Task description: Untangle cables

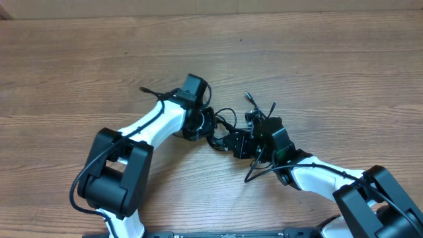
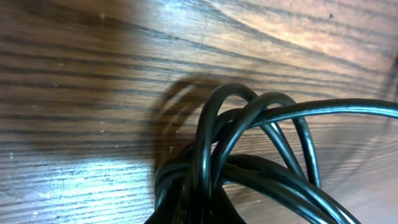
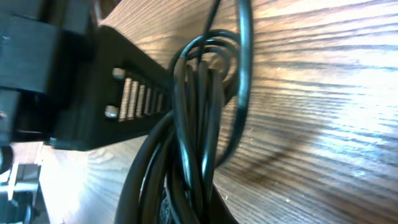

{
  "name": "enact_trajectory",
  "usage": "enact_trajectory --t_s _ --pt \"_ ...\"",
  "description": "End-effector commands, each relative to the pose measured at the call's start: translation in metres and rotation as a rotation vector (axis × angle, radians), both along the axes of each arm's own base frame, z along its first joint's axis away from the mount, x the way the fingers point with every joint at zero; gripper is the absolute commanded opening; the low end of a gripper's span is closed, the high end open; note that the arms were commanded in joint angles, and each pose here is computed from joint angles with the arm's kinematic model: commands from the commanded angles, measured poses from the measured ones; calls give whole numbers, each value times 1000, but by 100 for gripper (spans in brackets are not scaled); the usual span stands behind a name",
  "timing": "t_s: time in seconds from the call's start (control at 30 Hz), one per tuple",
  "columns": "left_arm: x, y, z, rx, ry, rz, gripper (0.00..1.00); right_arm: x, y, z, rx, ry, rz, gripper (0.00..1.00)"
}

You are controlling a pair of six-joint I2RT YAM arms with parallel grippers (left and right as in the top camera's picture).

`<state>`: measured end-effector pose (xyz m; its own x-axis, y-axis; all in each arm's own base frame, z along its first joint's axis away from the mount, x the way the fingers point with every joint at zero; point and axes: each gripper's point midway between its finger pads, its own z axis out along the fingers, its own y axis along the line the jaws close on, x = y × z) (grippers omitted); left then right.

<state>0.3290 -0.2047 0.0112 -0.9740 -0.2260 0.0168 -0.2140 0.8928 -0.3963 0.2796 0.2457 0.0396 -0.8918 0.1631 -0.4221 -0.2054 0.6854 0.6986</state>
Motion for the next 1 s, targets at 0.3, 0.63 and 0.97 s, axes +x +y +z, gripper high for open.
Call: enact_trajectory --t_s 0.3,0.63,0.97 --pt "44 31 82 -602 -28 25 4 13 -30 -18 -67 111 -265 4" --pt "20 7 94 -688 -76 -184 4 19 -37 -19 -87 99 -321 4" --pt "16 2 77 -571 -102 -242 4 31 -38 -10 -74 38 -350 4"
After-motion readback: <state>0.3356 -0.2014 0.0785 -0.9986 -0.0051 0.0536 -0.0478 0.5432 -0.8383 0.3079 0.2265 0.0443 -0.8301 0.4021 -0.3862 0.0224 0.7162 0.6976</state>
